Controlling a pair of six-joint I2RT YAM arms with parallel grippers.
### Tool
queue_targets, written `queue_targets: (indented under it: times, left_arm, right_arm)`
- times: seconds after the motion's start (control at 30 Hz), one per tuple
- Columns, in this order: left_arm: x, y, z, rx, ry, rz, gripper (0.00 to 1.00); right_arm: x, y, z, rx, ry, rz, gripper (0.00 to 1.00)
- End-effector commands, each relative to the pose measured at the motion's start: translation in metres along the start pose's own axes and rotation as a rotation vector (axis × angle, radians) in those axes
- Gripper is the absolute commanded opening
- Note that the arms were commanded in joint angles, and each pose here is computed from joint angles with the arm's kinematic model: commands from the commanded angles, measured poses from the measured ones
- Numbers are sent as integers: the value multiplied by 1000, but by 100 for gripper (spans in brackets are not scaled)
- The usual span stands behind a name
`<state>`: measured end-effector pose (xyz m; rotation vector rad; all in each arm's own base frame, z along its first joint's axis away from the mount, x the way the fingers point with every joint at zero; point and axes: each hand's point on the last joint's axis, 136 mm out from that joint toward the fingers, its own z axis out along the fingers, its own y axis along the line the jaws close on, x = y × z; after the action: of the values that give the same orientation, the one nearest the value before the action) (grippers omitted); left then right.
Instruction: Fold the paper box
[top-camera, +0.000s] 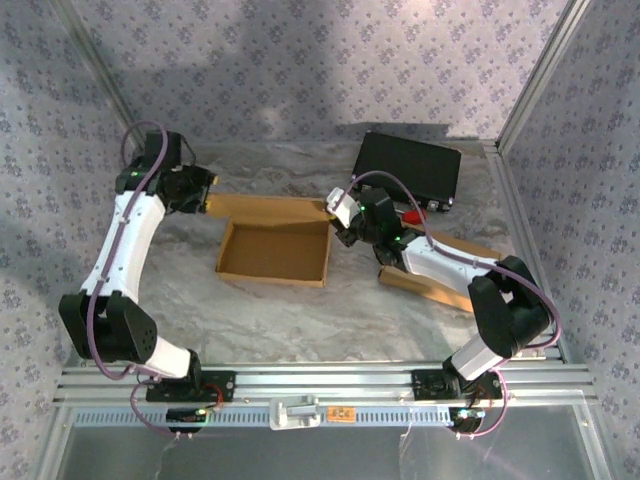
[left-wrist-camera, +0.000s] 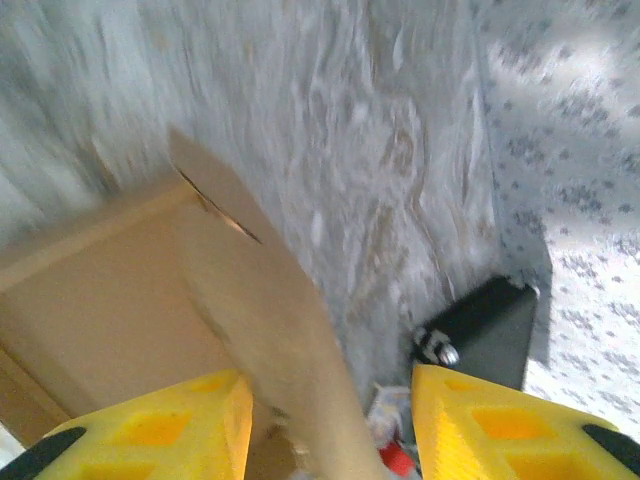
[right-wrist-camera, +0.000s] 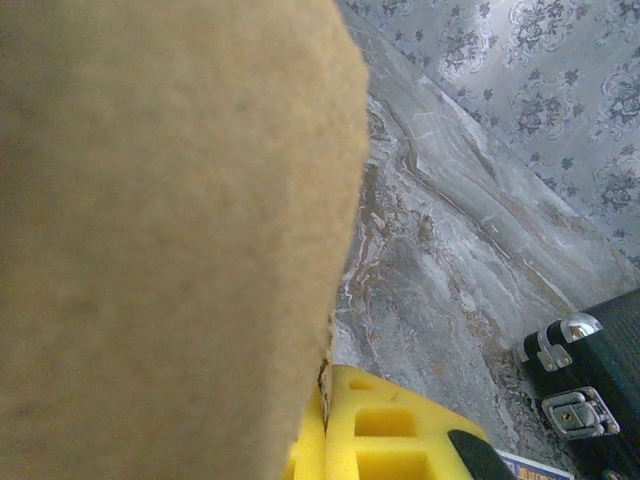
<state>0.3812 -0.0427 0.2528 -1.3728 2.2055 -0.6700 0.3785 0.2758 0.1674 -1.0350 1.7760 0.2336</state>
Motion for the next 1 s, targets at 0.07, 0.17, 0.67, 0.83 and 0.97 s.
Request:
queue_targets:
  times: [0.07, 0.17, 0.67, 0.83, 0.97]
  left_arm:
    - [-33, 28, -28, -79, -193, 551, 39]
    - [-24, 29, -3, -37, -147, 824, 35]
    - [-7, 8, 68, 314, -1, 1275, 54]
    - [-4, -4, 73, 395, 13, 1358, 56]
    - [-12, -12, 80, 379, 12, 1401, 56]
  right_arm:
    - [4, -7, -7, 1, -2, -24, 0]
    - [6, -10, -8, -10, -2, -20, 0]
    - [4, -18, -7, -55, -15, -5, 0]
    - [3, -17, -5, -65, -15, -3, 0]
    - [3, -18, -3, -64, -12, -7, 0]
